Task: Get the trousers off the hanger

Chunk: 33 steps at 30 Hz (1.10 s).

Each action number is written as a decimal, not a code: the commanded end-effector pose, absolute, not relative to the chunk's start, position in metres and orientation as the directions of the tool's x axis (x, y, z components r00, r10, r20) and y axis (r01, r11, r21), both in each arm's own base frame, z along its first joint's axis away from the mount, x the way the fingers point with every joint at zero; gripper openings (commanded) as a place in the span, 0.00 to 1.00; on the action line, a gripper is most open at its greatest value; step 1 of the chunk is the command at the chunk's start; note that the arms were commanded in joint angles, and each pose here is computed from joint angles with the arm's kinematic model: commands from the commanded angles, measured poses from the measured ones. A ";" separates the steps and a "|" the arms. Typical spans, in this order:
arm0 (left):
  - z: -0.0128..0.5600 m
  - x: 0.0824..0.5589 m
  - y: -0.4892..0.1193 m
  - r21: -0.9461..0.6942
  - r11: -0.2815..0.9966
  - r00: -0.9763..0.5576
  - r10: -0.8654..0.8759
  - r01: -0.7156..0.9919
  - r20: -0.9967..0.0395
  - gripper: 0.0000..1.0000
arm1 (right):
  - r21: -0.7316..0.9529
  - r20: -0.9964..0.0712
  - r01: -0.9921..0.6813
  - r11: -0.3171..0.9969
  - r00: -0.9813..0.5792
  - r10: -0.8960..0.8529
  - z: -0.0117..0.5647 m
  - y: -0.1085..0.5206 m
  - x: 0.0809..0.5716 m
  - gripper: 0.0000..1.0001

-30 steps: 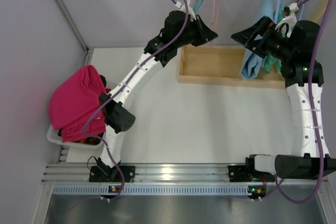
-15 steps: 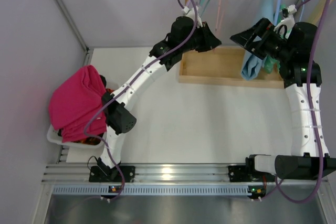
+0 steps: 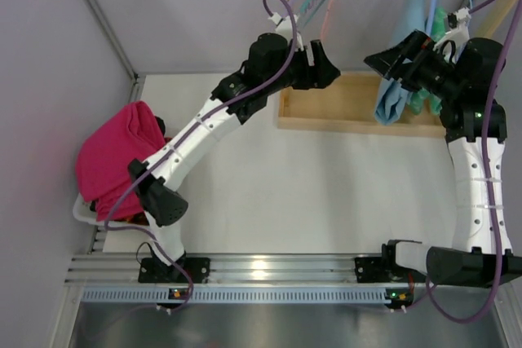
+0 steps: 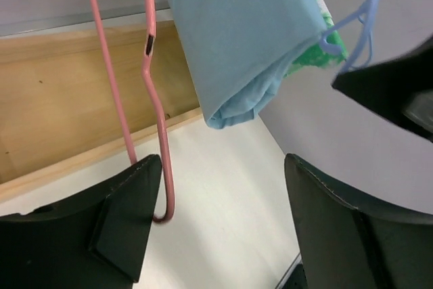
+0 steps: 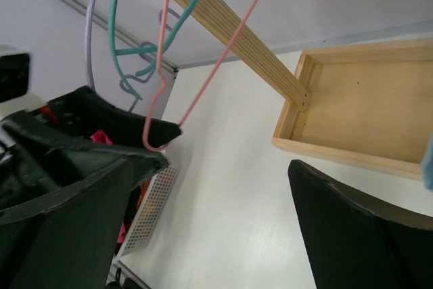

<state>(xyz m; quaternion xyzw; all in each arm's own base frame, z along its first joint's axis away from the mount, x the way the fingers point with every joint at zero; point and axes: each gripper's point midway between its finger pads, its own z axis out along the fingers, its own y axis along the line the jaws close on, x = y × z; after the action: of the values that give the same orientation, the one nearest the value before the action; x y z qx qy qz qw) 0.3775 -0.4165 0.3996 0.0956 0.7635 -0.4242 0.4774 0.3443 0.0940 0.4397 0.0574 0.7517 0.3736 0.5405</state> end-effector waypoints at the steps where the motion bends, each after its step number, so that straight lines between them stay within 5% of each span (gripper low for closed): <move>1: 0.440 0.348 -0.384 -0.474 0.646 -0.407 -0.265 0.599 -0.874 0.80 | 0.569 -0.817 -0.344 0.747 -0.340 0.466 0.452 0.084 0.338 0.99; 11: 0.429 0.304 -0.329 -0.347 0.682 -0.237 -0.254 0.644 -0.938 0.96 | 0.545 -0.833 -0.314 0.778 -0.307 0.460 0.450 0.066 0.336 1.00; 22: 0.393 0.278 -0.266 -0.092 0.788 -0.024 -0.098 0.608 -0.995 0.97 | 0.499 -0.867 -0.242 0.832 -0.165 0.471 0.488 0.015 0.334 0.99; 33: 0.399 0.306 -0.180 -0.167 0.877 0.000 -0.187 0.450 -0.982 0.97 | 0.527 -0.848 -0.231 0.818 -0.077 0.525 0.519 -0.016 0.376 0.98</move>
<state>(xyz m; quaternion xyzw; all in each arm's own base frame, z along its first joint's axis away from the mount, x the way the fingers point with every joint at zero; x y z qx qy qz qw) 0.3009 -0.2002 0.3743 0.1345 0.6970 -0.2179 0.6698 0.3635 -0.0077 0.5017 0.1064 0.6987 0.2754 0.6517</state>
